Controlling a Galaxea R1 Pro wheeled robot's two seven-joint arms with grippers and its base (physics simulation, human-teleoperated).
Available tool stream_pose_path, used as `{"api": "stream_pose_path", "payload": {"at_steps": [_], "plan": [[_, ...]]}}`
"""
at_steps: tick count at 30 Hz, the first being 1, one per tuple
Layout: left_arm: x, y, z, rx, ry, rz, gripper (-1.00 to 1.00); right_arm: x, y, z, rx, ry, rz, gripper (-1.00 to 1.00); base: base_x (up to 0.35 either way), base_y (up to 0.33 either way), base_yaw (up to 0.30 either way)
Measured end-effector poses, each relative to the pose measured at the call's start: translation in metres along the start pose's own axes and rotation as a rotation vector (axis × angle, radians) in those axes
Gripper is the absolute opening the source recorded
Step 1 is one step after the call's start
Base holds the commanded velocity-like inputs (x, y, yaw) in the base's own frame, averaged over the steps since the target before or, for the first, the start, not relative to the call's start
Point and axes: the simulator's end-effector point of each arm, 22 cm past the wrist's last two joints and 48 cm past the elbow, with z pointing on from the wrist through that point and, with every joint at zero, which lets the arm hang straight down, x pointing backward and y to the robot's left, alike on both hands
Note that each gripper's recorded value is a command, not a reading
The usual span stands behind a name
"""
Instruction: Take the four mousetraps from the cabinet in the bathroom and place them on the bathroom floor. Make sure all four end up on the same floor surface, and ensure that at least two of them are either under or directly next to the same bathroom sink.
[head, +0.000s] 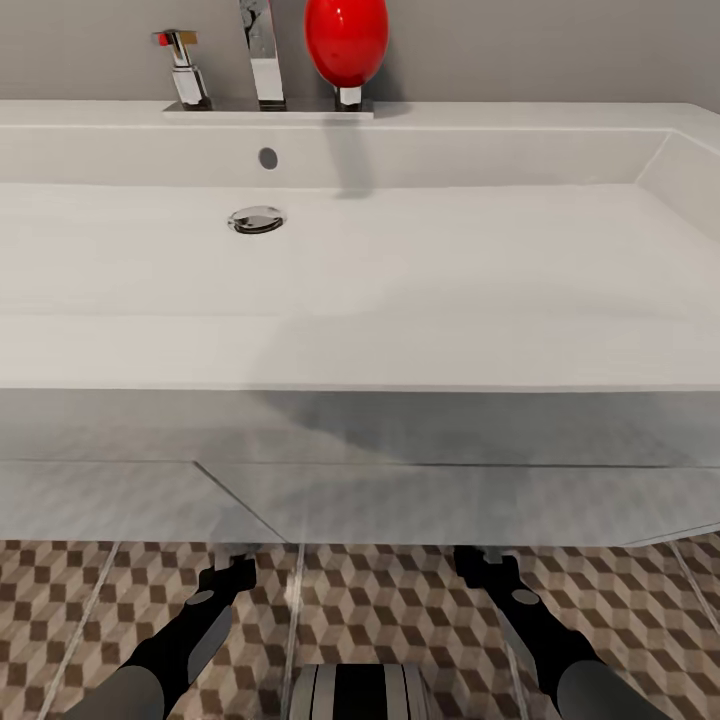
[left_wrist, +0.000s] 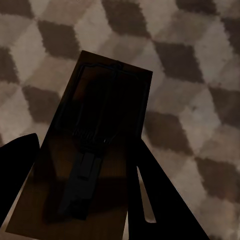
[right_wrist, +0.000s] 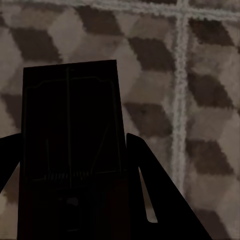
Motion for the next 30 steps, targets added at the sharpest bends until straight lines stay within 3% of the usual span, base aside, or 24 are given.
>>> {"api": "stream_pose_path", "payload": {"at_steps": [20, 30], "plan": [[-0.004, -0.003, 0.002, 0.005, -0.010, -0.006, -1.00, 0.002, 0.000, 0.001, 0.000, -0.020, -0.003, -1.00, 0.000, 0.000, 0.000], [0.017, -0.001, 0.011, -0.001, 0.026, -0.001, -1.00, 0.025, 0.001, 0.010, -0.003, 0.020, -0.007, -1.00, 0.000, 0.000, 0.000]]}}
